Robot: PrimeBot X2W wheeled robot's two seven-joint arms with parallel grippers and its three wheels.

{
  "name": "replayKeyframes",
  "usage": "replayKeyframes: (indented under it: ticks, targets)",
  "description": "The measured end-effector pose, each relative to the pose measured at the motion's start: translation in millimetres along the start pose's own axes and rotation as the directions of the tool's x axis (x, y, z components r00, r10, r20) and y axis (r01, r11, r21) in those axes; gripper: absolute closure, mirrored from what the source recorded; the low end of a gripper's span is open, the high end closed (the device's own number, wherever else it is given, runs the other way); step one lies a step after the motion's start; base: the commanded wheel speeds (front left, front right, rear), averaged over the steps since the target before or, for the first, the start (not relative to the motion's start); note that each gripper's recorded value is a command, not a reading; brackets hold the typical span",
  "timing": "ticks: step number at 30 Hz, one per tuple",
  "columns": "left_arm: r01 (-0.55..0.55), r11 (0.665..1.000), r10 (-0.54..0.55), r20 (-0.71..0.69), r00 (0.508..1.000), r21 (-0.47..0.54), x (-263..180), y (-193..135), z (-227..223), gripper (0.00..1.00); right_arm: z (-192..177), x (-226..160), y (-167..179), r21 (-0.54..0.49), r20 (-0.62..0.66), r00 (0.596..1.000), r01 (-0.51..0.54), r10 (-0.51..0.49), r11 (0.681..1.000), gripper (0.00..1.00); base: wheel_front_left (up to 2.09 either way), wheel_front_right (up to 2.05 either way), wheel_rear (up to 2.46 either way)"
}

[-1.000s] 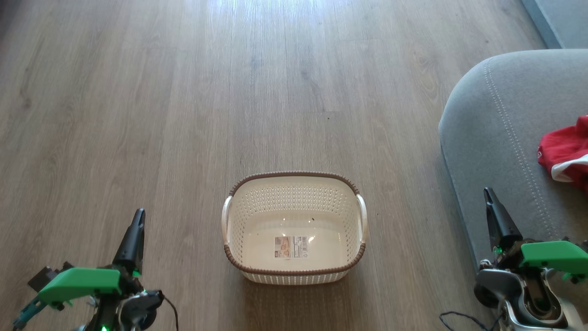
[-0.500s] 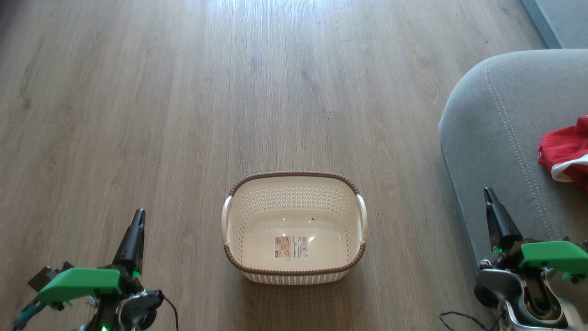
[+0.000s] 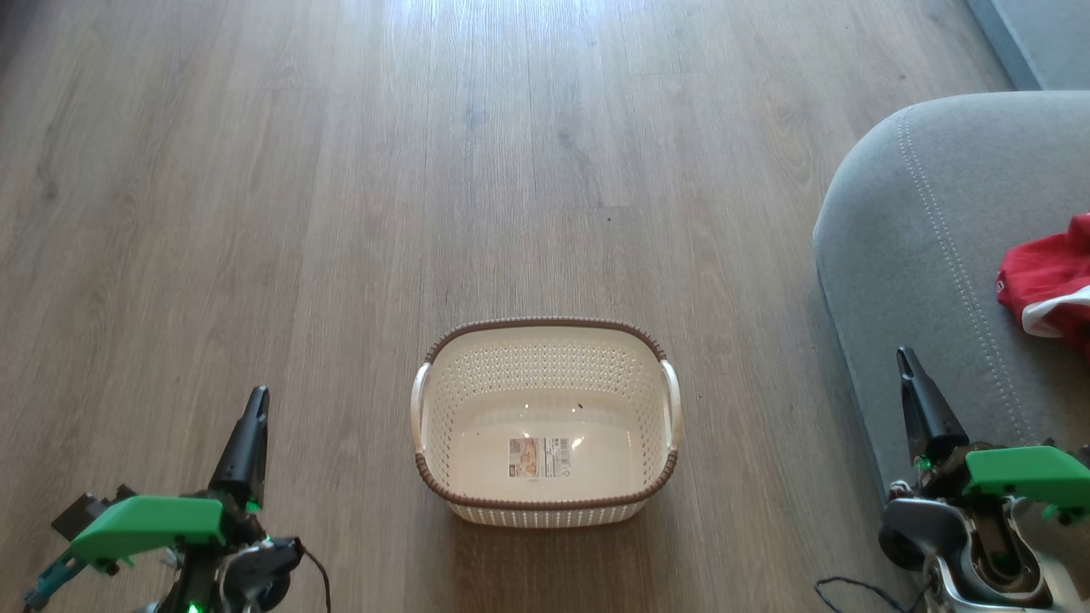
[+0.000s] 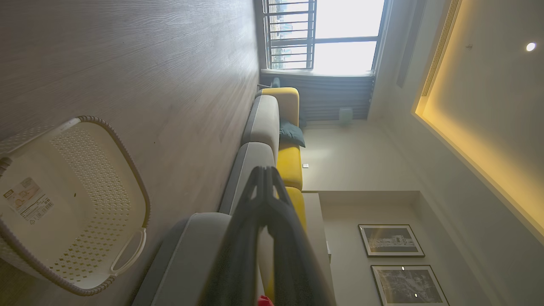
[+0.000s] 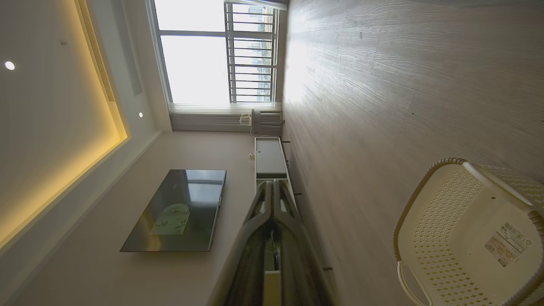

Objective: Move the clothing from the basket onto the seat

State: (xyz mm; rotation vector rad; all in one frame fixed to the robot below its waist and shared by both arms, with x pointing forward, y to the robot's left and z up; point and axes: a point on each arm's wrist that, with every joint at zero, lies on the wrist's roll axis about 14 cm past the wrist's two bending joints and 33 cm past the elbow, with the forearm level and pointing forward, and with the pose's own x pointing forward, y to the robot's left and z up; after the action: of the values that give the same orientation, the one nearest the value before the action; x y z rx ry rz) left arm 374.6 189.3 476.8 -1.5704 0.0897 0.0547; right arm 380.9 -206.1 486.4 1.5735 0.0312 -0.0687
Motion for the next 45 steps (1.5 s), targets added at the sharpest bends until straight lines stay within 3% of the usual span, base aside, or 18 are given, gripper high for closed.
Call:
replayKeyframes:
  ticks: [45]
  targets:
    - [0.0,1.0,0.0,0.0,1.0,0.0,0.0,0.0,0.0,1.0,-0.1,0.0,0.0,0.0,0.0,1.0,0.0,0.0,1.0,1.0,0.0,0.0,0.0]
